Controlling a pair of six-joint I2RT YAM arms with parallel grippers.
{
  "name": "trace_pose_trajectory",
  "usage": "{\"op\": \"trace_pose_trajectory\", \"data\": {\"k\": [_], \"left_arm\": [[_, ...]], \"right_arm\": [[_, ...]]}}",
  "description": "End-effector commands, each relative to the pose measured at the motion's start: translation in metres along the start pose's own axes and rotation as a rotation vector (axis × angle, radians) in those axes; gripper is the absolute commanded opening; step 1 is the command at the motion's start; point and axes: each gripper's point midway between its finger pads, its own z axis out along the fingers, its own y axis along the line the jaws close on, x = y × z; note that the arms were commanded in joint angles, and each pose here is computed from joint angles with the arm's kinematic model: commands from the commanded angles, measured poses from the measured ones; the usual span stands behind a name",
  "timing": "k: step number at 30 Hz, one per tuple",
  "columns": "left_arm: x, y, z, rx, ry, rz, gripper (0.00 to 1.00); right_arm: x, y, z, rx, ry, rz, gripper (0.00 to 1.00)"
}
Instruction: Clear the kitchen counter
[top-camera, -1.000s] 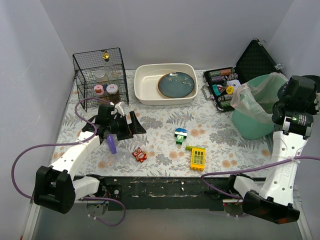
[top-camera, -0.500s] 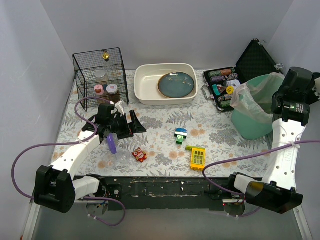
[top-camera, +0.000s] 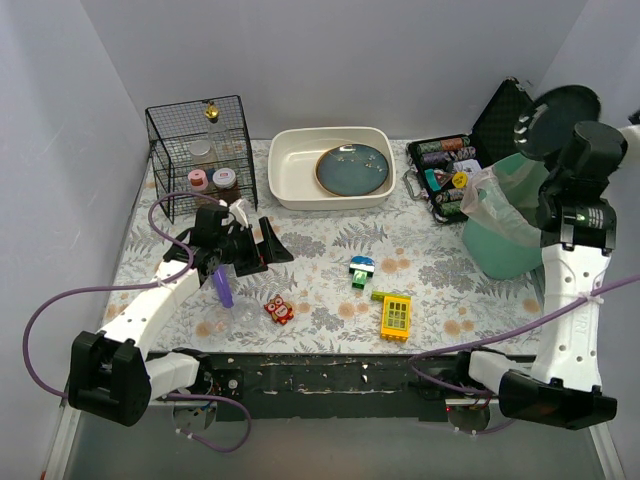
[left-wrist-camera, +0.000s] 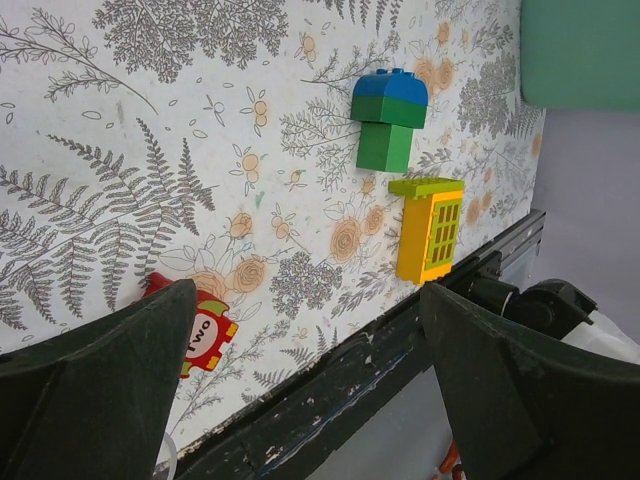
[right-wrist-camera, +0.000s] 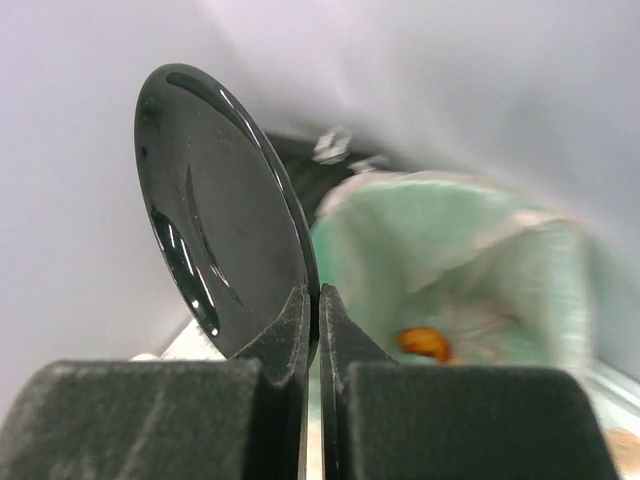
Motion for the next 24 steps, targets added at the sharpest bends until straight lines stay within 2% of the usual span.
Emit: {"op": "trace_pose_trajectory", "data": {"k": [1,8,12,20,24], "left_arm": [[-0.016,-0.017,-0.008,0.028,-0.055,0.024,0.95],[-0.015,-0.015,-0.012,0.021,-0.072,0.004,0.95],[-0.015,-0.016,-0.013,0.02,-0.08,-0.006,0.95],[-0.016,-0.018,-0.019,0.022,-0.105,-0.013,0.95],[-0.013,-0.017,-0.021,0.022,-0.109,-0.021,0.95]], "right_arm": [[-0.002,0.092,-0.021,-0.292,0.025,0.083,0.01],[0.094,0.206,-0.062,-0.561,0.264,0.058,0.01],[0.157,0.251,-0.07,-0.639,0.401,0.034,0.01],[0.281,0.299,-0.044,-0.668,0.598,-0.049,0.01],[0.337,0.308,-0.03,-0.653,0.69,-0.097,0.01]]}}
